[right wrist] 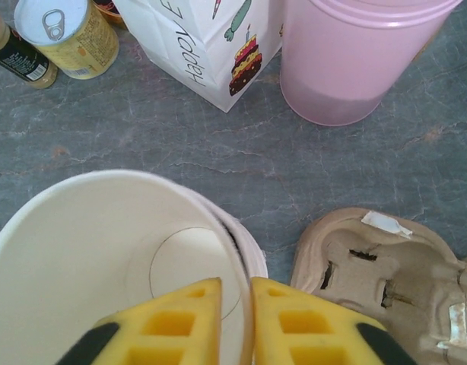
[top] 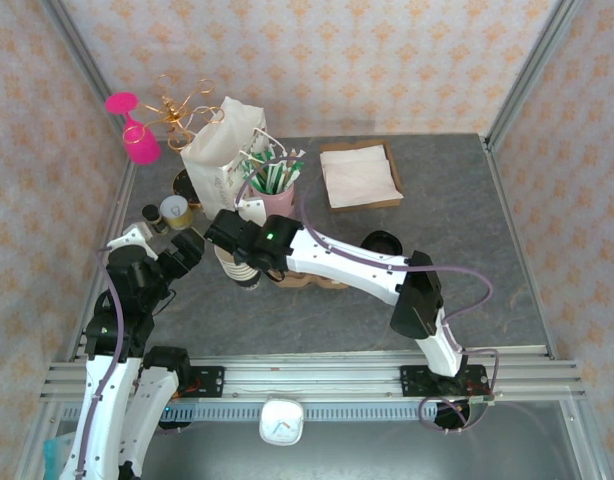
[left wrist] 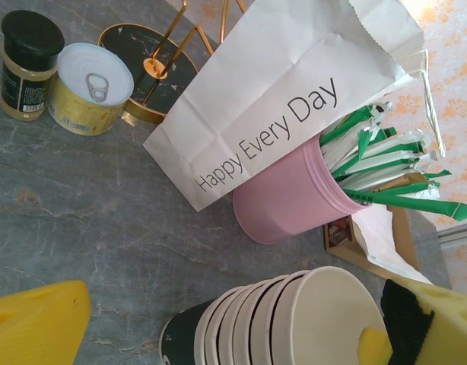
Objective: Pack the takeout coffee
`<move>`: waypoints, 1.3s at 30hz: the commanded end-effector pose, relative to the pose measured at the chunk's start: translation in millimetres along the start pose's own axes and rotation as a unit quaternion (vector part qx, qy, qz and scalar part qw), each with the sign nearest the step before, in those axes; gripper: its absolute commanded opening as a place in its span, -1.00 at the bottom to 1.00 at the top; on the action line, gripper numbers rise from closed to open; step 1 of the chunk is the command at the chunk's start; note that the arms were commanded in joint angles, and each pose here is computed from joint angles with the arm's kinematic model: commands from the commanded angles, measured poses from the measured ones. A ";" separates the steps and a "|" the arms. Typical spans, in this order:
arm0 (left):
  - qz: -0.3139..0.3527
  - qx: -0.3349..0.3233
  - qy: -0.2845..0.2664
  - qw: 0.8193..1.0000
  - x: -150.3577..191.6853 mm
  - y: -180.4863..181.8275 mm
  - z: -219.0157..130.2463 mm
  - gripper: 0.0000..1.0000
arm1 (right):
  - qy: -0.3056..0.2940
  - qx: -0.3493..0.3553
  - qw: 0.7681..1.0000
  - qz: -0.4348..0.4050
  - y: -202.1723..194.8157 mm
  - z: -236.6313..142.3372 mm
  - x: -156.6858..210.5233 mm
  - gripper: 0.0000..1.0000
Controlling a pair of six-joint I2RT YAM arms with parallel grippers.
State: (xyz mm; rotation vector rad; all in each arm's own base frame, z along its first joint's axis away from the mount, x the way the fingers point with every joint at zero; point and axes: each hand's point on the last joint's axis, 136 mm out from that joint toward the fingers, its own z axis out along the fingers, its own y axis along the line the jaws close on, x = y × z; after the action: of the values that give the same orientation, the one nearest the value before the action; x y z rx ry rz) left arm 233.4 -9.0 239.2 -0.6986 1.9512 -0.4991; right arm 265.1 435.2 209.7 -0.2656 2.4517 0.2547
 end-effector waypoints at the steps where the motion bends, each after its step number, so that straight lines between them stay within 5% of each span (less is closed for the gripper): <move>1: 0.000 0.000 0.001 1.000 -3.3 -2.4 -3.5 0.99 | -0.018 0.010 1.000 0.010 -5.8 -12.5 -13.1 -0.75; 9: 0.006 0.009 0.007 1.000 -8.0 -11.4 -6.7 0.99 | -0.027 -0.025 0.999 0.033 0.3 -28.0 -25.9 -0.92; 28: 0.020 0.032 0.000 0.999 -31.0 -38.7 -21.8 0.92 | -0.074 -0.109 0.986 0.099 -9.6 -98.7 -77.7 -0.96; 39: 0.028 0.055 0.033 0.998 -31.8 -57.1 -24.3 0.77 | -0.106 -0.089 0.980 0.145 -80.6 -162.1 -80.2 -0.97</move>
State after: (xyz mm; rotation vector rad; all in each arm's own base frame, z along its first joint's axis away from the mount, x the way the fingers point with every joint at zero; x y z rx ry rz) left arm 242.9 -25.0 301.3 -0.5873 1.9548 -0.5736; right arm 256.7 366.4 368.2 -0.0365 2.2611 0.6510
